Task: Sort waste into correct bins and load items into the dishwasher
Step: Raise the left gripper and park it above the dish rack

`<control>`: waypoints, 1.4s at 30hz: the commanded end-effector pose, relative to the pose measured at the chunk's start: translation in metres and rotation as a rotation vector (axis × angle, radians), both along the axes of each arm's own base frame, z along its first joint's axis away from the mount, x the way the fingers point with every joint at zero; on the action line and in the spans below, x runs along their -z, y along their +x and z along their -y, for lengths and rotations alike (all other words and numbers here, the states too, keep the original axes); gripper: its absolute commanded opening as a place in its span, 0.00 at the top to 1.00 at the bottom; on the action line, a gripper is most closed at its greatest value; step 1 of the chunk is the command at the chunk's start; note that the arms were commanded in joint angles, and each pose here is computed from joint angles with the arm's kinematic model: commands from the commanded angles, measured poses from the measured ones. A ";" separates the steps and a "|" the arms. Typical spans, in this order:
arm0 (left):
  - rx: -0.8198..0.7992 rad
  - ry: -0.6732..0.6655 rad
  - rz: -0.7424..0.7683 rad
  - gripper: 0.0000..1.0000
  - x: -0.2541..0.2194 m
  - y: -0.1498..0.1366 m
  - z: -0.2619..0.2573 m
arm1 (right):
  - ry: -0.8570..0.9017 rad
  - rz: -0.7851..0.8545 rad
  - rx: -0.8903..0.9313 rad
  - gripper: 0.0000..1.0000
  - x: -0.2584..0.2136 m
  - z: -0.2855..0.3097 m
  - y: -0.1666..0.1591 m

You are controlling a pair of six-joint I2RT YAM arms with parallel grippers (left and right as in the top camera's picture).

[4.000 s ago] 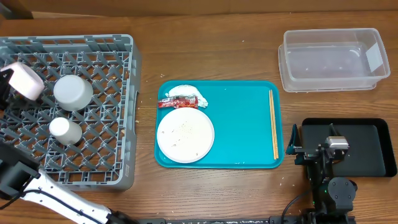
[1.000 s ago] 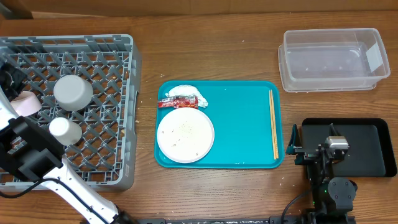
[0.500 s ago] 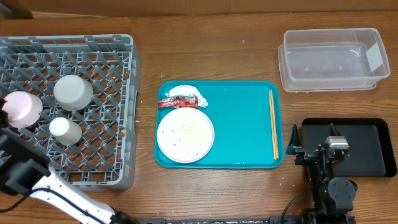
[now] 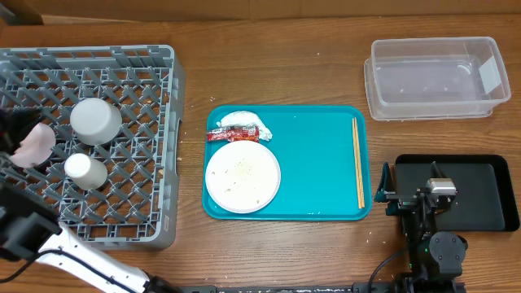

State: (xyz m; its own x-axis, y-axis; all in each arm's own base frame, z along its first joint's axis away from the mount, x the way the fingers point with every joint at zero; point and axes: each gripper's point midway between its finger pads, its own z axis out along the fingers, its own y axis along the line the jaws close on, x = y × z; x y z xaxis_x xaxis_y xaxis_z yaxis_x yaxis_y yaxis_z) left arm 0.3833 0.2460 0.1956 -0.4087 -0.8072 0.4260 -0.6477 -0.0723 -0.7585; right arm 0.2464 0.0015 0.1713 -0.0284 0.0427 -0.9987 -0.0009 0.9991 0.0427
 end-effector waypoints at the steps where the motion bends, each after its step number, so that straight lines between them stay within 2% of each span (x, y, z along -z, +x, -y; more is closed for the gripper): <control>1: 0.134 -0.075 0.280 0.76 -0.049 0.037 0.056 | -0.004 0.006 0.000 0.00 0.001 0.000 0.000; 4: 0.234 -0.061 0.333 0.60 -0.061 0.051 0.096 | -0.004 0.007 0.000 0.00 0.001 0.000 0.000; 5: 0.271 -0.060 0.341 0.53 -0.065 0.055 0.112 | -0.004 0.007 0.000 0.00 0.001 0.000 0.000; 7: 0.355 -0.061 0.365 0.33 -0.076 0.062 0.151 | -0.004 0.007 0.000 0.00 0.001 0.000 0.000; 8: 0.397 -0.050 0.389 0.26 -0.080 0.063 0.167 | -0.004 0.007 0.000 0.00 0.001 0.000 0.000; 9: 0.456 -0.028 0.424 0.23 -0.086 0.064 0.188 | -0.004 0.007 0.000 0.00 0.001 0.000 0.000; 13: 0.679 0.097 0.494 0.20 -0.092 0.057 0.260 | -0.004 0.007 0.000 0.00 0.001 0.000 0.000; 16: 0.870 0.279 0.401 0.19 -0.072 0.042 0.306 | -0.004 0.007 0.000 0.01 0.001 0.000 0.000; 20: 1.104 0.505 0.240 0.05 -0.036 0.019 0.362 | -0.004 0.007 0.000 0.00 0.001 0.000 0.000; 22: 1.168 0.636 0.126 0.05 -0.017 0.011 0.382 | -0.004 0.006 0.000 0.00 0.001 0.000 0.000; 25: 1.166 0.895 -0.035 0.02 0.006 0.009 0.398 | -0.004 0.007 0.000 0.00 0.001 0.000 0.000; 27: 1.140 1.006 -0.072 0.00 0.013 0.009 0.415 | -0.004 0.007 0.000 0.01 0.001 0.000 0.000; 36: 1.234 1.073 0.239 0.00 0.006 -0.010 0.546 | -0.004 0.007 0.000 0.00 0.001 0.000 0.000; 38: 1.232 1.131 0.265 0.00 0.005 -0.013 0.556 | -0.004 0.007 0.000 0.00 0.001 0.000 0.000; 42: 1.127 1.307 0.205 0.00 0.004 -0.008 0.543 | -0.004 0.007 0.000 0.00 0.001 0.000 0.000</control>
